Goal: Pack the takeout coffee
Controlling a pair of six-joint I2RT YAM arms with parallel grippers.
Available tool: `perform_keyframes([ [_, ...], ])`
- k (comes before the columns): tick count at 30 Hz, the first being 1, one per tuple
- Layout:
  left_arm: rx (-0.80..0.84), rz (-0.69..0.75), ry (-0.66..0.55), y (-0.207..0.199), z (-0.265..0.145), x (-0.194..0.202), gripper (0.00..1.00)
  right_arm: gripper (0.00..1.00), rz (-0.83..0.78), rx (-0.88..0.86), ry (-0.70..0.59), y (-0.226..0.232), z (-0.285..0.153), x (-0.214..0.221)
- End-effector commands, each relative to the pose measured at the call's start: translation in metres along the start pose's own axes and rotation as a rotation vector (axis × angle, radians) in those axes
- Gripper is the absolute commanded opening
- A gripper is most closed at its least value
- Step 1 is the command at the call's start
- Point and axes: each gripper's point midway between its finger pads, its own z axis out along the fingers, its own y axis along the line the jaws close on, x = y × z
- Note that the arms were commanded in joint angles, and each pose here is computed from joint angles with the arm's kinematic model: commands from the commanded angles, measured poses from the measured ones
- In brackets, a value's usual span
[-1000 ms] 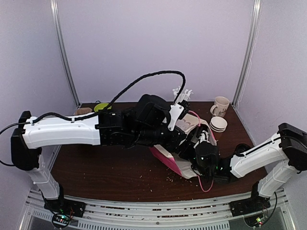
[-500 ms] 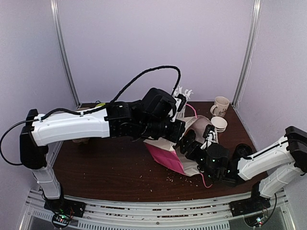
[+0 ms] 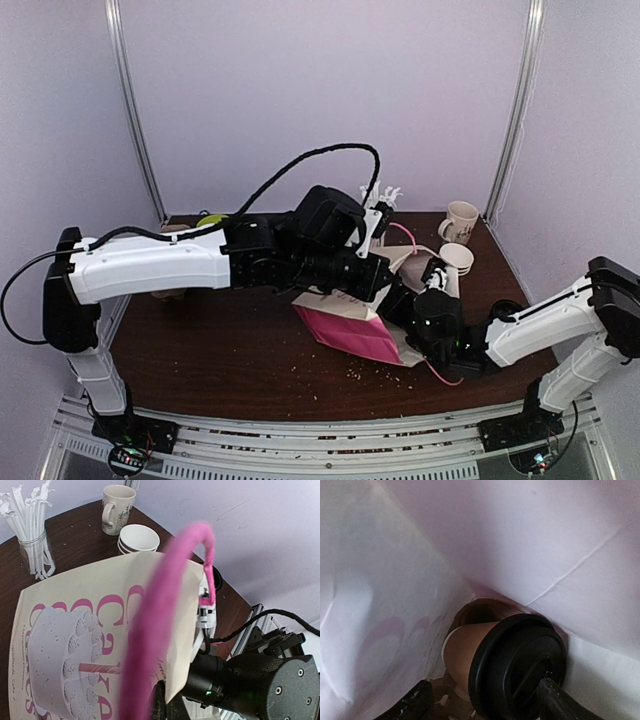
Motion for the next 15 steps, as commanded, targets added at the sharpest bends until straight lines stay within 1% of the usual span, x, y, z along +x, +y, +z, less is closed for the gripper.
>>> perform_keyframes([
  [1,0.17,0.018,-0.099,-0.038,-0.021,-0.032,0.0,0.73,0.008,0.082,-0.031,-0.006,0.014,-0.005],
  [6,0.199,0.037,-0.102,-0.043,-0.026,-0.033,0.0,0.7,-0.043,0.129,-0.033,-0.007,0.026,-0.002],
  [8,0.206,0.043,-0.102,-0.045,-0.027,-0.034,0.0,0.66,-0.056,0.128,-0.035,-0.009,0.028,-0.001],
  [15,0.196,0.053,-0.107,-0.043,-0.031,-0.034,0.0,0.38,-0.122,0.032,-0.037,0.011,0.03,-0.005],
])
